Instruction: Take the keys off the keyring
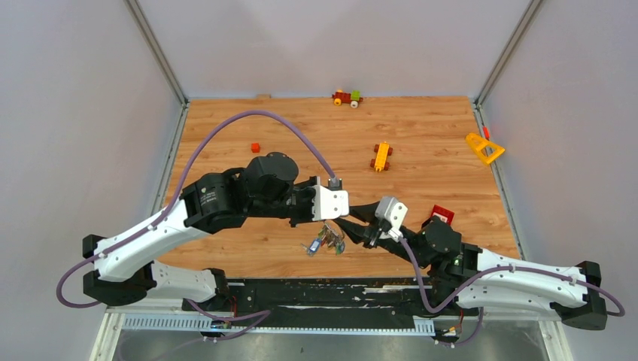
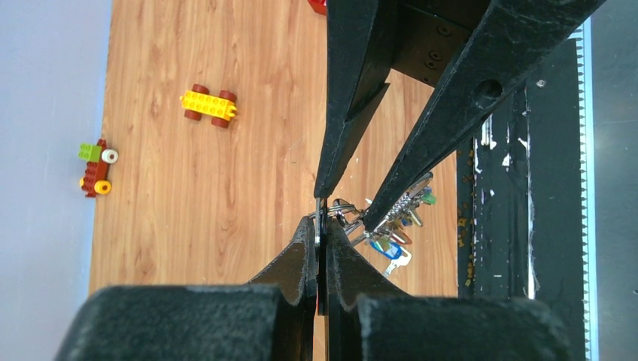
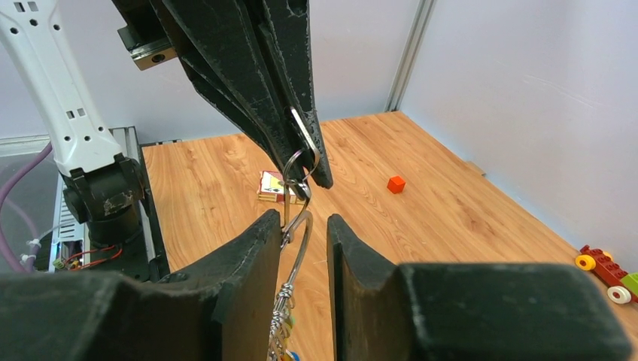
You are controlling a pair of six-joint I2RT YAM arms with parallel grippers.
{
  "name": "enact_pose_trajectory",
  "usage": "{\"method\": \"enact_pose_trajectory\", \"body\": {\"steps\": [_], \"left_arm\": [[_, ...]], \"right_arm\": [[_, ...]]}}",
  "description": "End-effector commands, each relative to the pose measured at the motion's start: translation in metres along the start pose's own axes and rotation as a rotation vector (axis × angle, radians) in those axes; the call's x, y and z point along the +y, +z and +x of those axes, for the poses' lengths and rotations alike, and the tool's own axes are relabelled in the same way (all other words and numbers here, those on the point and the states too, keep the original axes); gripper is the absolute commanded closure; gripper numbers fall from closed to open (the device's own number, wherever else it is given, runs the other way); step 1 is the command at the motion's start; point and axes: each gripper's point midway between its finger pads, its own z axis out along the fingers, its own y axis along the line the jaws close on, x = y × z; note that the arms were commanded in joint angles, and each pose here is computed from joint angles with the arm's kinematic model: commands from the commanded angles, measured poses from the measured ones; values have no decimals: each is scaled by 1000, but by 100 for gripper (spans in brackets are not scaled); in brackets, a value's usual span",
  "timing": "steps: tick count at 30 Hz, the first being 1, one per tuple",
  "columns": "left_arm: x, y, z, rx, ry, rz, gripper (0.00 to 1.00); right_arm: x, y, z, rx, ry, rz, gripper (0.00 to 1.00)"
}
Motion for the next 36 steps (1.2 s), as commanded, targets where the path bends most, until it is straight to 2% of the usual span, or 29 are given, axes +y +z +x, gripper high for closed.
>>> {"method": "enact_pose_trajectory", "body": {"steps": [1,16,30,36], "left_arm": [[15,-9,-29,-94,9,-57,100],[17,-9,-26,-83,8,-72,100],[18,-9,-25,-77,6,-79,100],[18,-6,-21,-62,3,-81,100]], "right_arm": [[2,3,-7,-29,28,-4,70],[13,6,-3,-17,31,-57,66],[2,7,3,-3,44,13,65],[-7,3,-7,-19,72,55,56]]}}
